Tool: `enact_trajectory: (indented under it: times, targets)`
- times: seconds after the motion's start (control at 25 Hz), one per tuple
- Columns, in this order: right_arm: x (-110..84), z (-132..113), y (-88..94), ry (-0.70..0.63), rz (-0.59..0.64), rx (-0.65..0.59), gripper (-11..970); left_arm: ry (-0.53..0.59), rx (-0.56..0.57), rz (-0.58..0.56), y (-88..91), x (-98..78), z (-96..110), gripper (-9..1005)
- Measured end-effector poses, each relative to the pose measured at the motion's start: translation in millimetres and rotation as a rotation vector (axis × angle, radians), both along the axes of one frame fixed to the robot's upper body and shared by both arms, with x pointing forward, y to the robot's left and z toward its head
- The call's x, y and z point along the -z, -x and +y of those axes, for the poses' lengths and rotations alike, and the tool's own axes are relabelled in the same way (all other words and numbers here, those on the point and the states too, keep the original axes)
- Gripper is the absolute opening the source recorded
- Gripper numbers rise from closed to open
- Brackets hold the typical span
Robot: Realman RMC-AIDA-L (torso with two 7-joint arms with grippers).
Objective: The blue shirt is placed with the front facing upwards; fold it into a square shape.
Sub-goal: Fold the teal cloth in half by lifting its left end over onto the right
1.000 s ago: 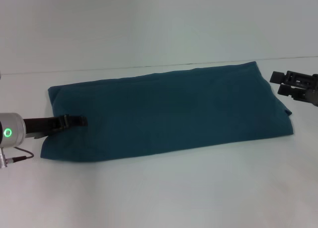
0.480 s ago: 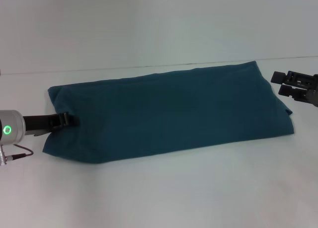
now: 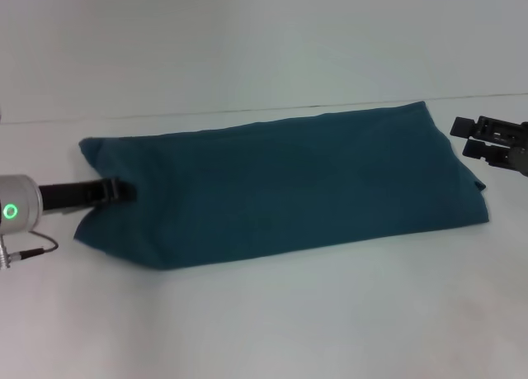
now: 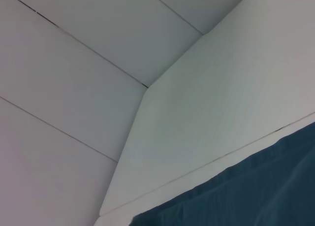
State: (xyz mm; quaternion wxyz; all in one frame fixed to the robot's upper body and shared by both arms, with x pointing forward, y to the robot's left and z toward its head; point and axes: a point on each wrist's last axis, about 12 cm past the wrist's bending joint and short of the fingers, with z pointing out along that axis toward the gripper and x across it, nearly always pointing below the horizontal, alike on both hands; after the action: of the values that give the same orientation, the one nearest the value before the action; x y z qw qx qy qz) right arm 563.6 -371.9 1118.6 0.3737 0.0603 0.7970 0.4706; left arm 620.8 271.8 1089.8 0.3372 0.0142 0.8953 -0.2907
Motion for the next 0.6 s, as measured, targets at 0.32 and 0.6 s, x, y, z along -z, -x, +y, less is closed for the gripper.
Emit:
enact_trajectory:
  times: [0.32, 0.6]
  targets:
    - [0.3, -0.9, 0.6, -0.004, 0.003, 0.005, 795, 0.068, 0.017, -0.078, 7.3, -10.0, 5.2, 78]
    - [-0.9, 1.3, -1.6, -0.005, 0.001, 0.001, 795, 0.027, -0.043, -0.041, 8.4, -5.6, 21.2, 78]
